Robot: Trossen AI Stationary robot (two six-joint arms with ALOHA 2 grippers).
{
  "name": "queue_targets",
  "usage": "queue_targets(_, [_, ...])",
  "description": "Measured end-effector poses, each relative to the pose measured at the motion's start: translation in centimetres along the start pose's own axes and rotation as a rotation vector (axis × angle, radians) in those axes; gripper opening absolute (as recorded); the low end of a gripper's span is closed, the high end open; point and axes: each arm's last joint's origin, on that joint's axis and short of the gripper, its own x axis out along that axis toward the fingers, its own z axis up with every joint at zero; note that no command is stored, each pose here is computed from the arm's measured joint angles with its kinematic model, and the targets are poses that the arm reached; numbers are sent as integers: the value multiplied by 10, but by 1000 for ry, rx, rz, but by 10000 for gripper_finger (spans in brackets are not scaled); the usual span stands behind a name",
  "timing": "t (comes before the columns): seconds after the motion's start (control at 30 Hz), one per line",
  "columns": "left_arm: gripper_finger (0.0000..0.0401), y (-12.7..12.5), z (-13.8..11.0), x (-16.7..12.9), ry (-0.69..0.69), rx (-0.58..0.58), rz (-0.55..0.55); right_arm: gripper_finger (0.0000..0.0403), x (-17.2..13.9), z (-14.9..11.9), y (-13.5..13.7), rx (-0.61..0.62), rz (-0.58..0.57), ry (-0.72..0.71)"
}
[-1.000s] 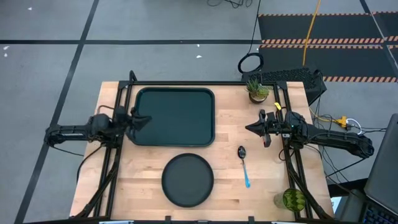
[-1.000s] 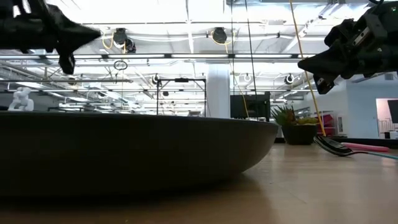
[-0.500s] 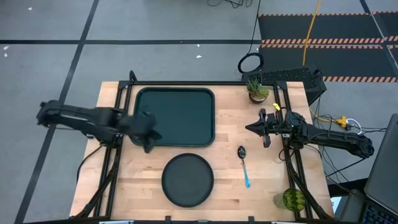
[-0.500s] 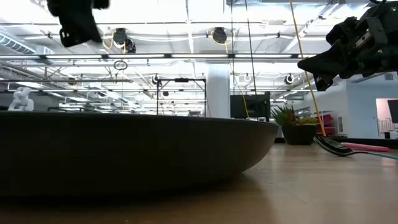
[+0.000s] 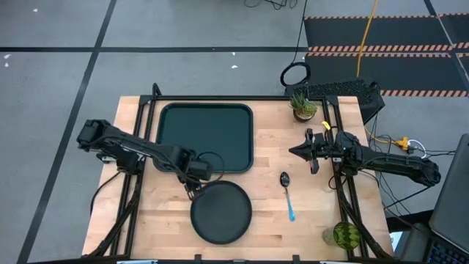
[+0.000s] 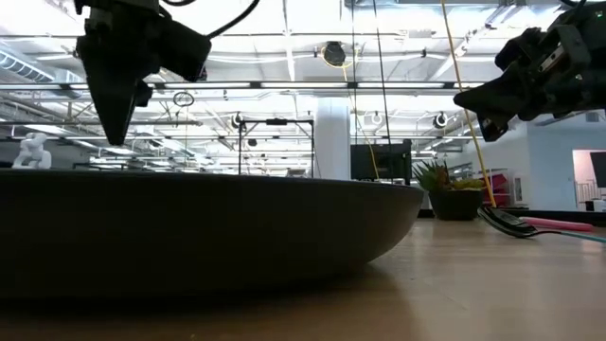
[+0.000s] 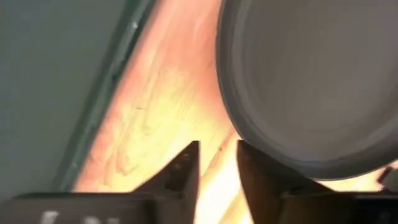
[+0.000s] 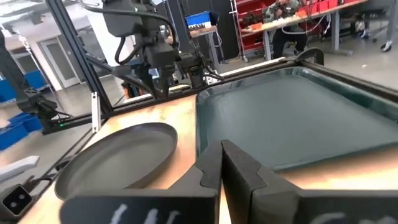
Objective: Pick and place plate/cup/fork/spoon on tray
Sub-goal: Put the black plate on the black tray
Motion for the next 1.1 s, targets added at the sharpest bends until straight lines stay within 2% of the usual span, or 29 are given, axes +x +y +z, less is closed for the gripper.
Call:
queue_targets(0.2, [233,-1,1,-1,-4,-151,-13,0,0,-6,-2,49,-16,61])
queue_targets(0.3, [268,-1,1,-1,-1,-259,-21,0,0,-8,-2,54,-21,78])
queue_targets(0.4, [286,-4,4,-1,-32,-327,-45,0,0,-7,-2,50,-19,73])
queue_targets(0.6, [276,-6,8,0,-87,-395,-50,0,0,-7,-2,14,-21,67])
queue_targets(0.87, [235,-15,6,24,-34,-350,27,0,0,-5,-1,-31,-20,48])
queue_targets(1.1, [224,-20,8,38,-18,-335,41,0,0,-1,-1,-56,-30,1])
